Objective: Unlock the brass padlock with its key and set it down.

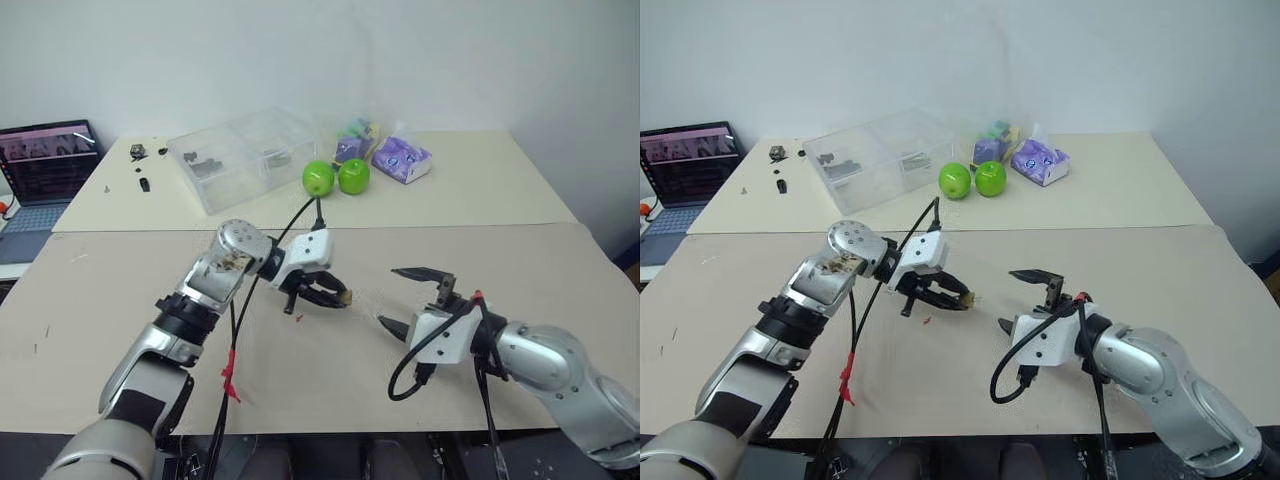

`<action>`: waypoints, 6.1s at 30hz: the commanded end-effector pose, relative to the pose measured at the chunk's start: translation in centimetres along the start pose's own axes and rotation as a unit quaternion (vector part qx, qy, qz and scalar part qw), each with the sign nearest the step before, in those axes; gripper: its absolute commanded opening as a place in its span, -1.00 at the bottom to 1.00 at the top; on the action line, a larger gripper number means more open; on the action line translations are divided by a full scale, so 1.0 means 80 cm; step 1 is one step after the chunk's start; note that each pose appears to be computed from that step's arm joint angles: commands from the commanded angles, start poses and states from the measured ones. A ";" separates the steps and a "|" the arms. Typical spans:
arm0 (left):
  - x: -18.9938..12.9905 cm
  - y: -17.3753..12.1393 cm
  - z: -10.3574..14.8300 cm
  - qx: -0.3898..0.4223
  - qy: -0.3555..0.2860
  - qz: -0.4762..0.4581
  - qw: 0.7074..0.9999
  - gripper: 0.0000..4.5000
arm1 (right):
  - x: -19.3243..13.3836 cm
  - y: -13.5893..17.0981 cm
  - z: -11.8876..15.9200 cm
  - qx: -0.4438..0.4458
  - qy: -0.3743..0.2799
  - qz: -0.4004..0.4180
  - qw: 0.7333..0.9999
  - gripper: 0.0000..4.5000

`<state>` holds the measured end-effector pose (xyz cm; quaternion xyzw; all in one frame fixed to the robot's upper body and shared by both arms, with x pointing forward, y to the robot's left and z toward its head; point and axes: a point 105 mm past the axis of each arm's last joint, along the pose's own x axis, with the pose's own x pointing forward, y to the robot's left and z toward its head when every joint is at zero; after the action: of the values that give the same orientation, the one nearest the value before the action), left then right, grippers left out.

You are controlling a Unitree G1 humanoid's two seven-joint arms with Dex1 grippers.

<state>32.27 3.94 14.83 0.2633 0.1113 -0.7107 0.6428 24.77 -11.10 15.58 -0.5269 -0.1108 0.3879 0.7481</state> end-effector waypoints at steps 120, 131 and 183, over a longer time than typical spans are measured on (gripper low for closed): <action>-0.007 0.030 0.049 -0.033 0.010 -0.006 0.999 -0.66 | 0.019 -0.049 -0.018 -0.124 -0.016 -0.093 0.988 -0.33; -0.002 0.036 0.054 -0.022 0.007 -0.010 1.000 -0.66 | 0.021 -0.052 -0.007 -0.127 -0.026 -0.095 0.987 -0.33; -0.001 0.039 0.070 0.074 0.016 -0.010 0.997 -0.66 | 0.031 -0.037 0.001 -0.082 -0.045 -0.061 0.994 -0.99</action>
<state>34.33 2.04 17.67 0.2898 0.1255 -0.7115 0.6278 28.42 -10.83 16.19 -0.5704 -0.1754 0.3474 0.7233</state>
